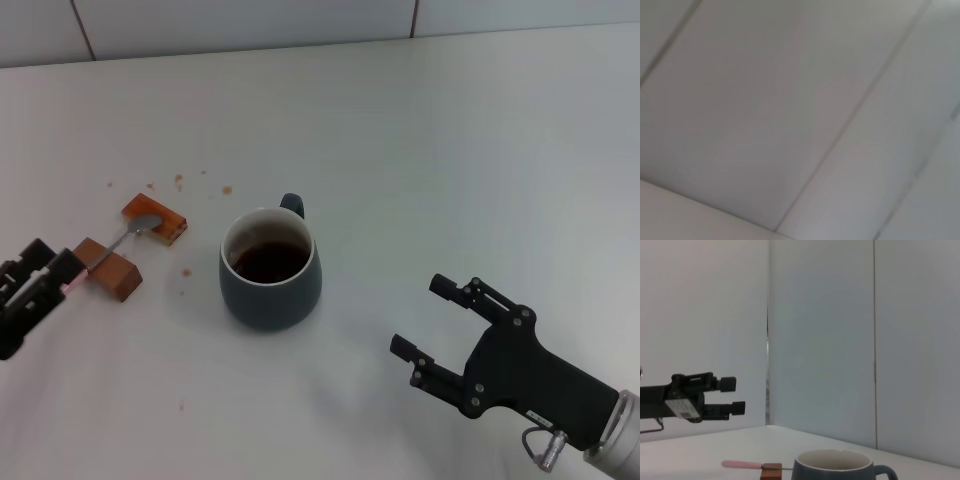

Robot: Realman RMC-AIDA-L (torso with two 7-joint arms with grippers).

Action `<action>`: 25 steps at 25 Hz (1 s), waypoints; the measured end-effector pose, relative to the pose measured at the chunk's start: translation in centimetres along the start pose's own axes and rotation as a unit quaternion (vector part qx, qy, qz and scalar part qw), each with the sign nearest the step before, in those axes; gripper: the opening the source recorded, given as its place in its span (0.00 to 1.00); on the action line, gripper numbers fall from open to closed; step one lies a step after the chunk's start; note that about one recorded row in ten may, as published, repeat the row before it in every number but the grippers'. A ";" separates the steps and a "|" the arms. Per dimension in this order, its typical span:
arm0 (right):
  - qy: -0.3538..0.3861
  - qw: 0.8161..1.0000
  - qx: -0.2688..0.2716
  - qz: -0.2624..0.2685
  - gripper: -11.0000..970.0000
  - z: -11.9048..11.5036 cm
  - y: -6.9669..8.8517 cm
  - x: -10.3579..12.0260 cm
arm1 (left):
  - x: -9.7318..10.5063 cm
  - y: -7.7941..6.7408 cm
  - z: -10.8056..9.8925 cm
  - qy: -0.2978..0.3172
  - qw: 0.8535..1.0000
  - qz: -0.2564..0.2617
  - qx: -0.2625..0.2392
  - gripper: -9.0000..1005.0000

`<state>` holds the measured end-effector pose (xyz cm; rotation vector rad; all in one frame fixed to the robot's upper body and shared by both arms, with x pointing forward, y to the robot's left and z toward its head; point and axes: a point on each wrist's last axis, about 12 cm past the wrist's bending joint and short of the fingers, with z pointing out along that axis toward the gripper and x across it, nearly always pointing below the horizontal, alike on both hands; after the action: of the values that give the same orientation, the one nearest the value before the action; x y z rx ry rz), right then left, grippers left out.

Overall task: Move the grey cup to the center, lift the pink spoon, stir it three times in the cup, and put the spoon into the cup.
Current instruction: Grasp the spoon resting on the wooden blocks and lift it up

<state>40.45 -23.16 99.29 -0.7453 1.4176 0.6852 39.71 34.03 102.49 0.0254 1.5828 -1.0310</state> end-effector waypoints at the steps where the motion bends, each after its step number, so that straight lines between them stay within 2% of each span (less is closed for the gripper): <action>1: 0.000 1.000 0.000 0.000 0.78 0.0 0.0 0.0 | 0.0 0.0 0.0 0.000 1.000 0.000 0.000 0.80; 2: 0.002 1.000 -0.001 0.000 0.78 0.0 0.0 0.0 | -0.1 0.2 -0.4 -0.009 1.000 -0.019 -0.014 0.80; 7: 0.004 1.000 -0.001 0.000 0.78 0.0 0.0 0.1 | -0.2 0.6 -1.1 -0.017 0.998 -0.047 -0.037 0.80; 25: 0.011 1.000 0.001 0.002 0.78 0.1 0.0 0.2 | -0.1 1.1 -1.2 -0.012 0.996 -0.070 -0.061 0.80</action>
<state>40.53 -23.14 99.05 -0.7512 1.4391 0.6806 39.42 35.51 101.81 -0.1825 1.6421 -1.0352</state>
